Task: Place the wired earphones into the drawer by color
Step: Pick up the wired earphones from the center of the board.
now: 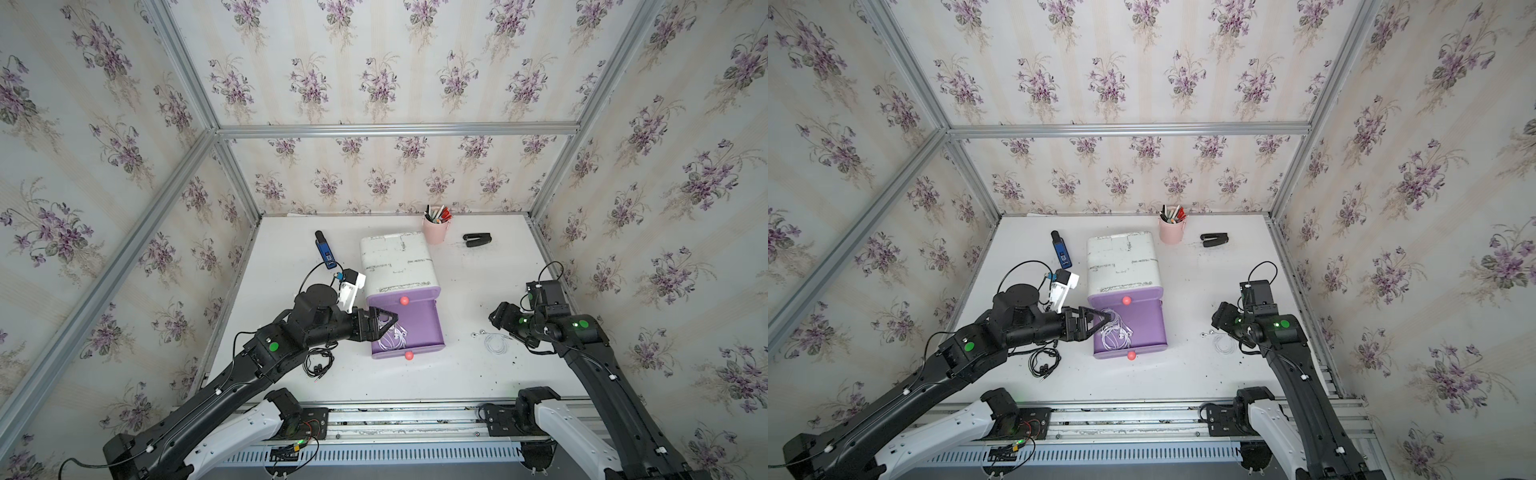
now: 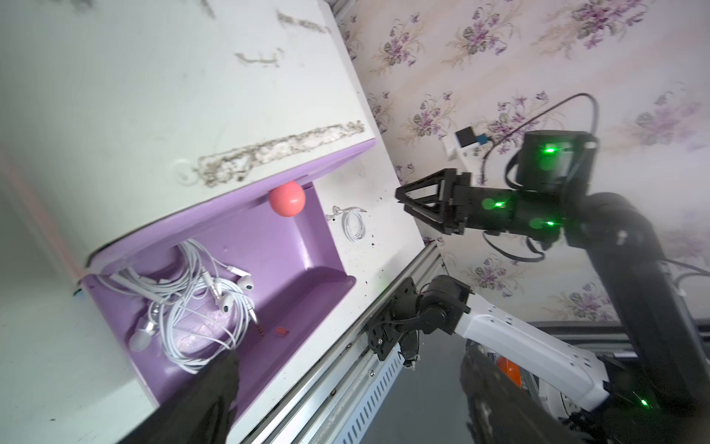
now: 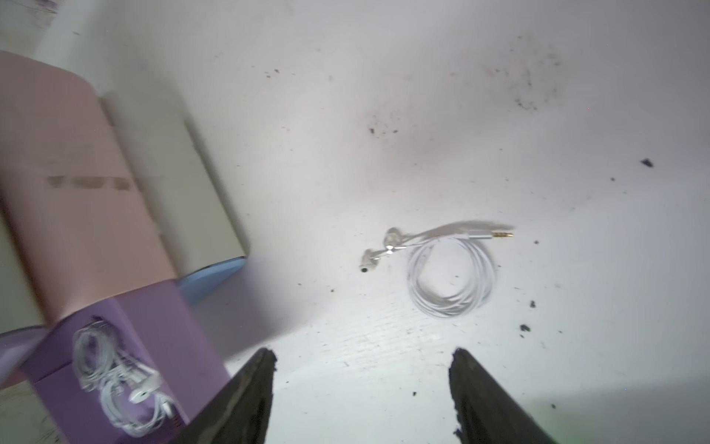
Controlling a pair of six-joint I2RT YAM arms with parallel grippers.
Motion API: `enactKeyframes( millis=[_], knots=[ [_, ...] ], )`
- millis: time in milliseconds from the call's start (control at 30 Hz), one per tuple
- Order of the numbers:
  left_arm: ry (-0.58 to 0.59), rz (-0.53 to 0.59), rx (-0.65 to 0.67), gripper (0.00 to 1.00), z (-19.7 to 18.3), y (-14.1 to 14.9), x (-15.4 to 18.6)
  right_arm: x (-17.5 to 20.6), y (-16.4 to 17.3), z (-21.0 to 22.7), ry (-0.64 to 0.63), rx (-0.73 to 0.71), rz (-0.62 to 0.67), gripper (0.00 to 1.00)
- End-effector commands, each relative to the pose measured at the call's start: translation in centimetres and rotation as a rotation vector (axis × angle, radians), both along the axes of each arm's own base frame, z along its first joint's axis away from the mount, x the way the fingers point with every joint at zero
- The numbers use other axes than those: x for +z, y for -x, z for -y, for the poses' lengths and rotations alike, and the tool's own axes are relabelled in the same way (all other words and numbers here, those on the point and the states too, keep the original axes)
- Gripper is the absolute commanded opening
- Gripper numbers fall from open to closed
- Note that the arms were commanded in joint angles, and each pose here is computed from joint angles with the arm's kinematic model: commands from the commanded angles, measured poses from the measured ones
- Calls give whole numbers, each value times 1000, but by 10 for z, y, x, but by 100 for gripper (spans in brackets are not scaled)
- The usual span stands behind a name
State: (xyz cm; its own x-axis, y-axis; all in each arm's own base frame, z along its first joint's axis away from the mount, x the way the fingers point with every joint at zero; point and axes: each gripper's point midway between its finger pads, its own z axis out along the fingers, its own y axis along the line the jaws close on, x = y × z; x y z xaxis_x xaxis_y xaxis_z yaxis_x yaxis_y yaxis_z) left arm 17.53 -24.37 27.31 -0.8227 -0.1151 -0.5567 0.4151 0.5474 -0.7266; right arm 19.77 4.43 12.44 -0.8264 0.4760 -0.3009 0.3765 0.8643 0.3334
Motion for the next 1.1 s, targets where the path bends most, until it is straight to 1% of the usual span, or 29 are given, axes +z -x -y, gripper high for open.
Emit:
enactKeyframes(
  millis=[0,67,133,200,300,467,567,800,900,1067],
  knots=[
    [29,69,-82,93,5,10,18,-26,18,9,25,-67,-97,71],
    [29,78,-84,93,4,11,21,-43,26,6,-3,-83,-142,67],
    [30,83,-87,93,5,11,22,-51,32,6,-7,-96,-172,64],
    [34,83,-90,93,5,11,23,-51,32,11,22,-115,-182,64],
    [38,88,-94,93,6,11,25,-60,33,13,50,-113,-230,60],
    [30,98,-90,93,5,10,26,-64,28,21,116,-132,-261,56],
    [27,93,-98,93,7,10,23,-66,28,28,154,-151,-281,55],
    [1,105,-102,94,9,6,21,-83,25,28,188,-170,-327,52],
    [-6,115,-102,94,10,4,24,-90,21,27,200,-180,-333,51],
    [-13,127,-101,94,9,2,27,-92,12,32,231,-206,-311,48]
  ],
)
